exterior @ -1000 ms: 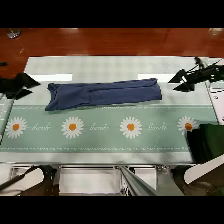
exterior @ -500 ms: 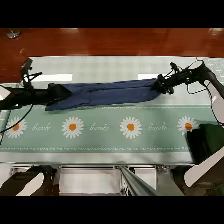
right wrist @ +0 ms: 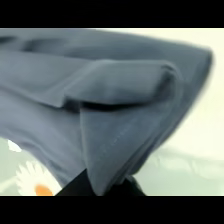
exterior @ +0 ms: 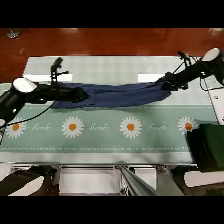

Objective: Fold the shirts.

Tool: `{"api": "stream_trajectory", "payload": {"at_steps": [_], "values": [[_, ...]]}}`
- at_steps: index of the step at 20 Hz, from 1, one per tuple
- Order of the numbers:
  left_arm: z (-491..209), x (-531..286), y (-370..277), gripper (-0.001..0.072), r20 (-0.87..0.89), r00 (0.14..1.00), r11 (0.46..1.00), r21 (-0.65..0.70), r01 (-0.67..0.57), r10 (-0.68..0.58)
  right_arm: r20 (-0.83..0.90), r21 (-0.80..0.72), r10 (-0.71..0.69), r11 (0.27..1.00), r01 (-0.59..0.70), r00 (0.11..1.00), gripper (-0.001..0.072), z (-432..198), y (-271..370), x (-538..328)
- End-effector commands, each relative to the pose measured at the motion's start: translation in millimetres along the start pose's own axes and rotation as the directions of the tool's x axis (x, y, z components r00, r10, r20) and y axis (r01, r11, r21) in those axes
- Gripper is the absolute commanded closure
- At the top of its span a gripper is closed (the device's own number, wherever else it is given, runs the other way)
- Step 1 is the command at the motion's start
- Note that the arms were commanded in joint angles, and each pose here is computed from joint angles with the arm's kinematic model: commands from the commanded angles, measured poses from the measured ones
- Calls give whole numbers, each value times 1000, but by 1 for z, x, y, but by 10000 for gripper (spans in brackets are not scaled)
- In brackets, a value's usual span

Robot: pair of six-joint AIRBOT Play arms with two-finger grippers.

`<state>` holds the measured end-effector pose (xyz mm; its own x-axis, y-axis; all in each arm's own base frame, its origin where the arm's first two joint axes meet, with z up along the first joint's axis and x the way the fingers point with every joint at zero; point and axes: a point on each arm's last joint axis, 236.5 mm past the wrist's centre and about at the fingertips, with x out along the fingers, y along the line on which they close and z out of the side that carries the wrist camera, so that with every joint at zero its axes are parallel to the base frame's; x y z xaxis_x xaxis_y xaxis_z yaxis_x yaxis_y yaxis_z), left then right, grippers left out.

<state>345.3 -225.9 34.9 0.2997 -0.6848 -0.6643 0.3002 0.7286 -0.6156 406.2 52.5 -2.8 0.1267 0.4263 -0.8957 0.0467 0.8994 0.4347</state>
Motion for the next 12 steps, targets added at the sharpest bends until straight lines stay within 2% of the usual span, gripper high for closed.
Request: {"api": "stream_trajectory", "payload": {"at_steps": [1, 6, 10, 12], "values": [[8, 42, -24, 676, -30, 996, 983, 167, -78, 84, 143, -19, -93, 995, 97, 985, 688, -51, 0, -44], [-5, 144, -80, 676, -163, 986, 967, 256, 12, 31, 262, 24, -58, 998, 54, 963, 687, -112, 24, -74], [-17, 204, -125, 676, -204, 979, 976, 215, 24, 20, 341, 9, -38, 999, 37, 939, 688, -121, 38, -97], [-46, 227, -151, 675, -275, 961, 966, 251, 69, 2, 355, 0, -10, 1000, 11, 935, 688, -120, 45, -100]]}}
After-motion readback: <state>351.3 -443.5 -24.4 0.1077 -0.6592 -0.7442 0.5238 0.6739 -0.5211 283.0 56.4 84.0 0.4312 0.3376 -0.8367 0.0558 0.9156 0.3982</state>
